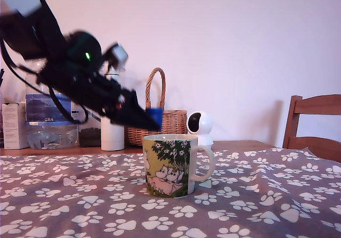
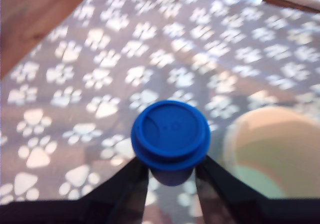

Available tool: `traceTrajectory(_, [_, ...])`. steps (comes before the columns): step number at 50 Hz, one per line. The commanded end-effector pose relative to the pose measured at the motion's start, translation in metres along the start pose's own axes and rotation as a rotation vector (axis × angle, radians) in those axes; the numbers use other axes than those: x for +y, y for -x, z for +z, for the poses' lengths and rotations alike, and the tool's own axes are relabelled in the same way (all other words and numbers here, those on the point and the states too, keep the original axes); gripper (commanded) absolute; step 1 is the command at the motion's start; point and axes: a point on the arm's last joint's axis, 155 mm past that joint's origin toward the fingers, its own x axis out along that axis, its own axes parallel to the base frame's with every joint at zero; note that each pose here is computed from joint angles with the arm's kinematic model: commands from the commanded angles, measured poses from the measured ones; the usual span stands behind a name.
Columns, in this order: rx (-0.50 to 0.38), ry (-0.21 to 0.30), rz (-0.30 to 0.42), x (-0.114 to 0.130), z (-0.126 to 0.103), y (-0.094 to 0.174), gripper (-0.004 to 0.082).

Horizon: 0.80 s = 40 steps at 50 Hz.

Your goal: Pick up the coffee capsules from the table one by one and drop them inside the nearest coffee cup

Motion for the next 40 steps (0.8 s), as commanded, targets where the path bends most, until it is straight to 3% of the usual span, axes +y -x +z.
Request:
traceTrajectory(1, [0.002,-0.016,-0.001,-0.009,-0.003,0.001,0.0018])
traceTrajectory(14, [0.024,-0.026,-0.001,-0.031,-0.009,0.005,0.0018])
traceTrajectory(40, [0.153,-0.059,0.076,-0.057,-0.008,0.014,0.0019])
